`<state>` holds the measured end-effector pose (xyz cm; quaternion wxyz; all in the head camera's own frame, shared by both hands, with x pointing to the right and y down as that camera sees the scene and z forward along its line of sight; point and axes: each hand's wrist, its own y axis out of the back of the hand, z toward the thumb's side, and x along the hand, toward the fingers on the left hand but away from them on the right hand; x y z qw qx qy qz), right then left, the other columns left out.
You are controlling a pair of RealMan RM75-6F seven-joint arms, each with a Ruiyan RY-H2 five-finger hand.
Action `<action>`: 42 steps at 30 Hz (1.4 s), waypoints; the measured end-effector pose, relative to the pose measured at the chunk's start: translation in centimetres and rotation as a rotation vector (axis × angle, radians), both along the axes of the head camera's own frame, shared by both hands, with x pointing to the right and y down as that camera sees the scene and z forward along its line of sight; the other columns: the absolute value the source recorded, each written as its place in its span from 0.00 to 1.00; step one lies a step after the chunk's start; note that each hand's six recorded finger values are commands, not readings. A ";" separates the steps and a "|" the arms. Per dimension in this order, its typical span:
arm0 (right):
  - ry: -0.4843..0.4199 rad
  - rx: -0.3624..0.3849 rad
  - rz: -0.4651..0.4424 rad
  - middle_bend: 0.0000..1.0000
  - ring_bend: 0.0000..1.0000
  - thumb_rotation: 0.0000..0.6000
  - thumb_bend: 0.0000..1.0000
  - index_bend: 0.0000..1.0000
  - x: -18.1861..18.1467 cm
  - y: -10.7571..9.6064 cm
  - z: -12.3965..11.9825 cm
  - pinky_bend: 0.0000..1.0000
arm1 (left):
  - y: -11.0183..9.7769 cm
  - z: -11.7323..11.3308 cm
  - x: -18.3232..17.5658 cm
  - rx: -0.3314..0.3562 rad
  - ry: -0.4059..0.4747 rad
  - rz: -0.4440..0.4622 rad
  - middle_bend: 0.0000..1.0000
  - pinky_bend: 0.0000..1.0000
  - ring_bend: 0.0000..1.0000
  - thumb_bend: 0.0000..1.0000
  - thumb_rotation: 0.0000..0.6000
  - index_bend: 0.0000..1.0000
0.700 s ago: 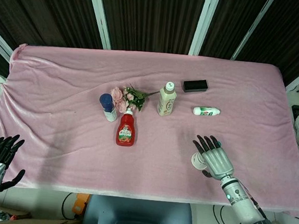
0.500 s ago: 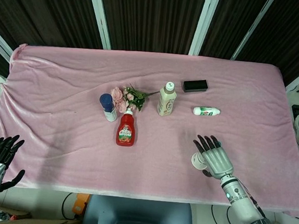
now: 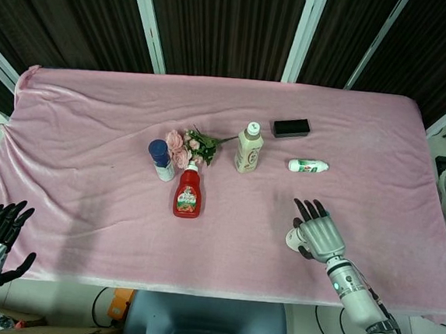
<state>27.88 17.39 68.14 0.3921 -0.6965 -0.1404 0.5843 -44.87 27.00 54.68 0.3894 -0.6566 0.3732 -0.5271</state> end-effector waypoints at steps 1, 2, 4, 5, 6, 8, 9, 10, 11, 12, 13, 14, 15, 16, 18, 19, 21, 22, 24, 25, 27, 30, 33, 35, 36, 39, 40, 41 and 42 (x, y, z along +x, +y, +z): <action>0.000 0.005 0.004 0.05 0.00 1.00 0.45 0.55 0.1 -0.1 -0.1 0.00 | 0.0 0.0 0.0 0.000 0.000 0.001 0.00 0.05 0.00 0.33 1.00 0.00; 0.001 0.014 0.010 0.05 0.00 1.00 0.45 0.55 0.3 -0.3 -0.3 0.00 | 0.0 0.0 0.0 0.000 0.001 0.002 0.00 0.05 0.00 0.33 1.00 0.00; 0.003 0.033 0.026 0.05 0.00 1.00 0.45 0.55 0.7 -0.8 -0.7 0.00 | 0.0 0.0 0.1 0.001 0.001 0.003 0.00 0.05 0.00 0.33 1.00 0.00; 0.005 0.051 0.041 0.05 0.00 1.00 0.45 0.55 1.1 -1.3 -1.0 0.00 | 0.1 -0.1 0.1 0.002 0.001 0.003 0.00 0.05 0.00 0.33 1.00 0.00; 0.007 0.067 0.055 0.05 0.00 1.00 0.45 0.55 1.4 -1.7 -1.3 0.00 | 0.1 -0.1 0.0 0.002 0.001 0.003 0.00 0.05 0.00 0.33 1.00 0.00; 0.015 0.101 0.095 0.05 0.00 1.00 0.45 0.55 2.4 -2.9 -1.8 0.00 | 0.1 0.0 0.0 0.001 0.000 0.003 0.00 0.05 0.00 0.33 1.00 0.00; 0.020 0.110 0.111 0.05 0.00 1.00 0.45 0.56 2.8 -3.3 -2.0 0.00 | 0.1 0.0 0.1 0.000 0.000 0.003 0.00 0.05 0.00 0.33 1.00 0.00; 0.028 0.117 0.126 0.05 0.00 1.00 0.45 0.56 3.3 -3.7 -2.0 0.00 | 0.1 0.0 0.1 -0.001 -0.001 0.004 0.00 0.05 0.00 0.33 1.00 0.00; 0.041 0.122 0.146 0.05 0.00 1.00 0.45 0.56 3.9 -4.2 -2.0 0.00 | 0.1 0.1 0.1 -0.002 -0.001 0.005 0.00 0.05 0.00 0.33 1.00 0.00; 0.053 0.125 0.158 0.05 0.00 1.00 0.45 0.55 4.4 -4.5 -1.9 0.00 | 0.1 0.1 0.1 -0.003 -0.002 0.005 0.00 0.05 0.00 0.33 1.00 0.00; 0.066 0.126 0.168 0.05 0.00 1.00 0.45 0.55 4.8 -4.8 -1.8 0.00 | 0.1 0.2 0.2 -0.005 -0.004 0.007 0.00 0.05 0.00 0.33 1.00 0.00; 0.088 0.125 0.174 0.05 0.00 1.00 0.45 0.54 5.4 -5.2 -1.5 0.00 | 0.1 0.2 0.2 -0.006 -0.004 0.007 0.00 0.05 0.00 0.33 1.00 0.00; 0.104 0.123 0.172 0.05 0.00 1.00 0.45 0.54 5.7 -5.4 -1.3 0.00 | 0.1 0.3 0.2 -0.007 -0.005 0.008 0.00 0.05 0.00 0.33 1.00 0.00; 0.118 0.123 0.169 0.05 0.00 1.00 0.45 0.53 5.8 -5.6 -1.0 0.00 | 0.1 0.3 0.3 -0.008 -0.004 0.009 0.00 0.05 0.00 0.33 1.00 0.00; 0.132 0.116 0.163 0.05 0.00 1.00 0.45 0.53 5.9 -5.9 -0.3 0.00 | 0.0 0.4 0.3 -0.008 -0.005 0.010 0.00 0.05 0.00 0.33 1.00 0.00; 0.133 0.111 0.162 0.05 0.00 1.00 0.45 0.52 5.7 -5.9 0.0 0.00 | 0.0 0.4 0.3 -0.008 -0.005 0.010 0.00 0.05 0.00 0.33 1.00 0.00; 0.136 0.098 0.155 0.05 0.00 1.00 0.45 0.51 5.3 -5.8 0.8 0.00 | 0.0 0.4 0.4 -0.010 -0.005 0.010 0.00 0.05 0.00 0.33 1.00 0.00; 0.139 0.095 0.149 0.05 0.00 1.00 0.45 0.49 5.2 -5.8 1.1 0.00 | -0.1 0.5 0.4 -0.011 -0.004 0.012 0.00 0.05 0.00 0.33 1.00 0.00; 0.145 0.090 0.136 0.05 0.00 1.00 0.45 0.47 4.8 -5.5 1.6 0.00 | -0.1 0.5 0.5 -0.011 -0.002 0.014 0.00 0.05 0.00 0.33 1.00 0.00; 0.144 0.088 0.134 0.05 0.00 1.00 0.45 0.45 4.7 -5.4 1.7 0.00 | -0.1 0.5 0.5 -0.011 -0.001 0.016 0.00 0.05 0.00 0.33 1.00 0.00; 0.148 0.086 0.130 0.05 0.00 1.00 0.45 0.41 4.5 -5.3 1.9 0.00 | -0.1 0.5 0.6 -0.010 0.002 0.019 0.00 0.05 0.00 0.33 1.00 0.00; 0.157 0.077 0.128 0.03 0.00 1.00 0.45 0.15 4.7 -5.1 2.0 0.00 | -0.1 0.4 0.6 -0.009 0.006 0.021 0.00 0.05 0.00 0.33 1.00 0.00; 0.148 0.070 0.135 0.00 0.00 1.00 0.45 0.00 4.7 -5.0 1.6 0.00 | -0.2 0.4 0.6 -0.006 0.008 0.021 0.00 0.05 0.00 0.33 1.00 0.00; 0.131 0.070 0.144 0.00 0.00 1.00 0.45 0.00 4.8 -4.9 1.2 0.00 | -0.2 0.3 0.6 -0.004 0.012 0.022 0.00 0.05 0.00 0.33 1.00 0.00; 0.123 0.073 0.149 0.00 0.00 1.00 0.45 0.00 4.8 -4.9 0.9 0.00 | -0.2 0.3 0.6 -0.003 0.012 0.021 0.00 0.05 0.00 0.33 1.00 0.00; 0.099 0.095 0.162 0.00 0.00 1.00 0.43 0.00 5.5 -4.5 -0.5 0.00 | -0.1 0.1 0.6 0.002 0.017 0.020 0.00 0.05 0.00 0.33 1.00 0.00; 0.093 0.105 0.168 0.00 0.00 1.00 0.42 0.00 5.8 -4.2 -1.1 0.00 | -0.1 0.0 0.6 0.006 0.019 0.019 0.00 0.05 0.00 0.33 1.00 0.00; 0.087 0.121 0.176 0.00 0.00 1.00 0.41 0.00 6.4 -3.6 -1.8 0.00 | -0.1 -0.1 0.5 0.010 0.020 0.017 0.00 0.05 0.00 0.33 1.00 0.00; 0.084 0.137 0.182 0.00 0.00 1.00 0.40 0.00 6.9 -3.1 -2.5 0.00 | -0.2 -0.2 0.5 0.014 0.022 0.016 0.00 0.05 0.00 0.33 1.00 0.00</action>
